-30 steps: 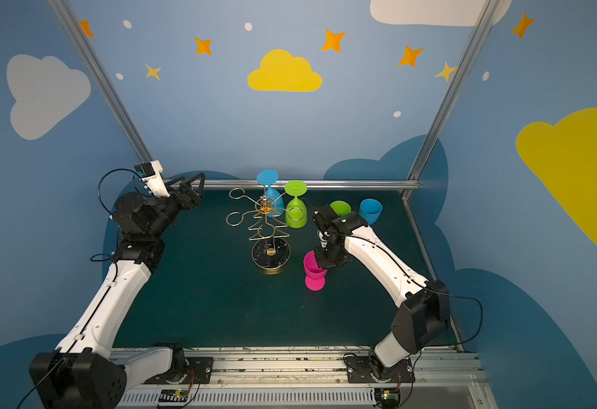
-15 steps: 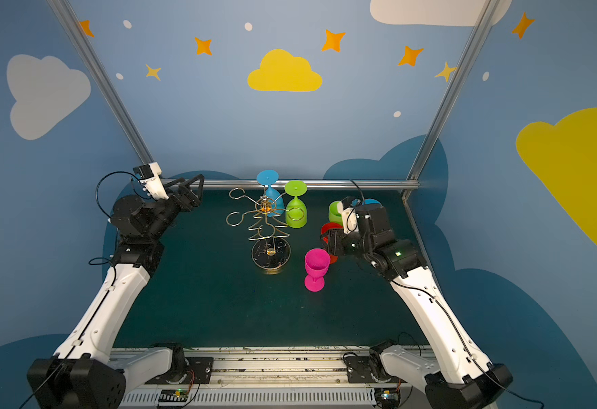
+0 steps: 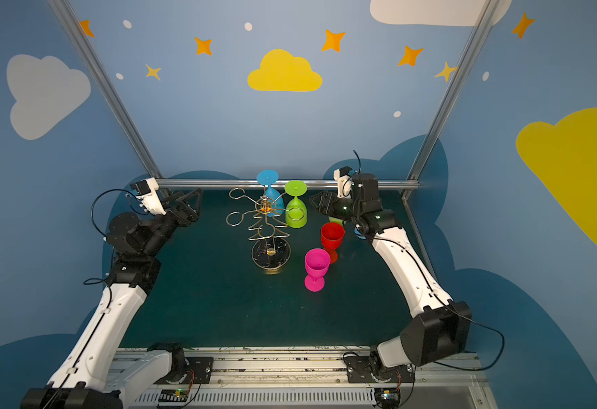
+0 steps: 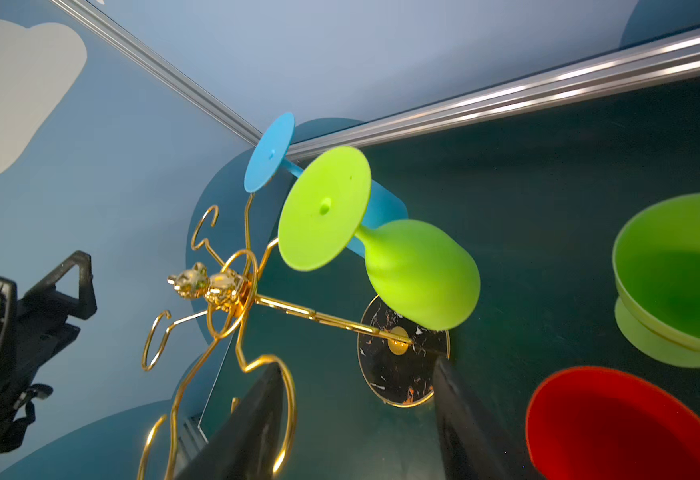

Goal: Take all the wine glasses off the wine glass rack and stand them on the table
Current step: 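Open the right gripper and raise it toward the green glass on the rack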

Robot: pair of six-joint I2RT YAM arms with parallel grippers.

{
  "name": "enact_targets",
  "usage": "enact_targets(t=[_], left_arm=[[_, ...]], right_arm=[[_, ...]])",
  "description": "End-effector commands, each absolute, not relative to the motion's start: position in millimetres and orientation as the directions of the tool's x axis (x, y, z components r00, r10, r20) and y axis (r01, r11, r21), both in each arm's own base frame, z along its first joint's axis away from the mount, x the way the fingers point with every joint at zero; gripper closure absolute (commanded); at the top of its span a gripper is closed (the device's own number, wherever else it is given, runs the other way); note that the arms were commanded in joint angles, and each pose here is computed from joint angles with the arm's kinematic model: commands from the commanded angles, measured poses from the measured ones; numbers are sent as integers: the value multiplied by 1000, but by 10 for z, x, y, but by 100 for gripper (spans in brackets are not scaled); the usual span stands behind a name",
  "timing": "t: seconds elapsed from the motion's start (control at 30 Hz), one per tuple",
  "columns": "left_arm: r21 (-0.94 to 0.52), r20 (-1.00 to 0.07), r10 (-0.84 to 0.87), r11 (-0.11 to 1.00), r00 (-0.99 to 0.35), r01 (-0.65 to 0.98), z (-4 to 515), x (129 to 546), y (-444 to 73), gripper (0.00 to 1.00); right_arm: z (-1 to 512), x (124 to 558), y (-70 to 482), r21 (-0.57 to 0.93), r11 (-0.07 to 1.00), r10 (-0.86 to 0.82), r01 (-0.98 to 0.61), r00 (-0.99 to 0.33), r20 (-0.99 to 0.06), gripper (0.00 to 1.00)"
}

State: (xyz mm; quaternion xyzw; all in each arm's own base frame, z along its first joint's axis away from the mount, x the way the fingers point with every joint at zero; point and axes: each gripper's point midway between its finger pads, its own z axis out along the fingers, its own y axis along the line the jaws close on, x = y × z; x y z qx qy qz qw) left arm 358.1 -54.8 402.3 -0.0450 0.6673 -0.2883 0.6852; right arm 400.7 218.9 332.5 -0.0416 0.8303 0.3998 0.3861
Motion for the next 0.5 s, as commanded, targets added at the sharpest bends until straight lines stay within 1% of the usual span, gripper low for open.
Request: enact_targets(t=[0.0,0.13,0.33,0.4,0.47], left_arm=[[-442,-891,-451,829,-60,342,4019,3485,-558,12],[-433,-895,-443,834,-52,343,4046,3407,-553,12],[-425,-898,-438,836,-44,347,4079,3325,-553,12],[-423,-899,-436,837,-42,347,4085,3303,-553,12],[-417,-901,-433,840,-36,348,4106,3283,-552,12]], right_arm=[[3622,4171,2300,662,607,277,-441,-663,-695,42],[3599,4334,2417,696,561,283,-448,-687,-670,42],[3508,4514,2508,734,534,297,-421,-719,-628,43],[3483,4543,2548,745,518,294,-421,-730,-617,43],[3463,4550,2584,751,503,280,-427,-742,-609,48]])
